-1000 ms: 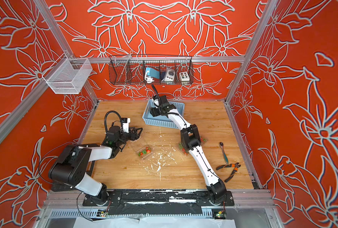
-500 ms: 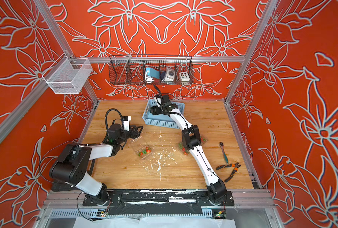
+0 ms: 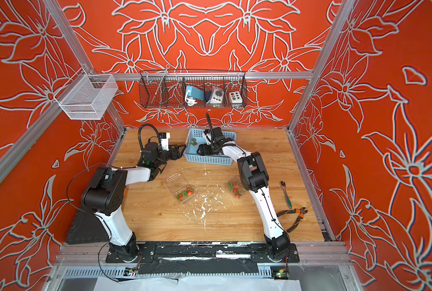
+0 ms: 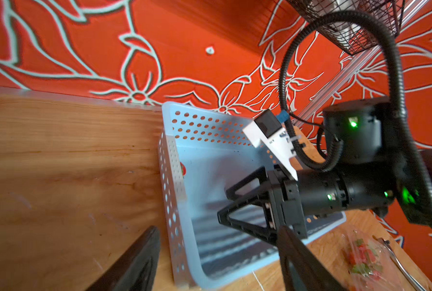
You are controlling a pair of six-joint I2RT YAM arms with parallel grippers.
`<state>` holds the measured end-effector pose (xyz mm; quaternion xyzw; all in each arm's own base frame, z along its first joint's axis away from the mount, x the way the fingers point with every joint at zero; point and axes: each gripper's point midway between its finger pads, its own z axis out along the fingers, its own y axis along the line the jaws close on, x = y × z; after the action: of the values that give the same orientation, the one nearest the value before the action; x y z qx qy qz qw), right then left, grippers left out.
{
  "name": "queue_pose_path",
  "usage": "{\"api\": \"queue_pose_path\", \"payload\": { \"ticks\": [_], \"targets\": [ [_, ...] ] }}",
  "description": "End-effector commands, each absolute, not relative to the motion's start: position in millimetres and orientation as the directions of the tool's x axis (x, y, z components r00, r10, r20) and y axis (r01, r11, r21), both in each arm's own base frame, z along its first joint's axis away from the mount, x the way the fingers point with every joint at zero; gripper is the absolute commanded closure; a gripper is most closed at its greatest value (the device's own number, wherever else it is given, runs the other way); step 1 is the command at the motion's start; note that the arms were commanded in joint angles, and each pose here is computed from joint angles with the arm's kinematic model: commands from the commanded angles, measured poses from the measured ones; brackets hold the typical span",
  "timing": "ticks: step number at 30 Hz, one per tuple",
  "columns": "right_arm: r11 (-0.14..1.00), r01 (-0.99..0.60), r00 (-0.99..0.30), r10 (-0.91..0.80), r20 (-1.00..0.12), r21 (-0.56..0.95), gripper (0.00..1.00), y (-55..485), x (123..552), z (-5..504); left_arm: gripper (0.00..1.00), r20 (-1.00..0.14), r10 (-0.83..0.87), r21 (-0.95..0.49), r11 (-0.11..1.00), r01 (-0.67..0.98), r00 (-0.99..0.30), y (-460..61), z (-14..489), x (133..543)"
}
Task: Pack strawberries into containers
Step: Move the basket to the center of the board.
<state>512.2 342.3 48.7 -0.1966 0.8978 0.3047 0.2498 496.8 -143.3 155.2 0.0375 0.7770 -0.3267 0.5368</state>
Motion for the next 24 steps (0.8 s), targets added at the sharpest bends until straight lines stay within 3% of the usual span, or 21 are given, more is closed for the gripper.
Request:
{"api": "queue_pose_path", "payload": {
  "ticks": [1,8,24],
  "targets": [
    [0.749,-0.502,-0.805,-0.223,-0.549,0.432,0.23,327,490,42,0.28,-0.836,-0.287,-0.499,0.752,0.430,-0.468,-150,149,502],
    [0.747,-0.527,-0.792,-0.259,-0.552,0.405,0.23,310,455,52,0.30,-0.823,-0.263,-0.509,0.735,0.448,-0.504,-159,143,493],
    [0.670,-0.696,-0.672,-0.479,-0.565,0.260,0.25,331,490,68,0.31,-0.802,-0.210,-0.521,0.703,0.484,-0.559,-188,129,483]
  ]
}}
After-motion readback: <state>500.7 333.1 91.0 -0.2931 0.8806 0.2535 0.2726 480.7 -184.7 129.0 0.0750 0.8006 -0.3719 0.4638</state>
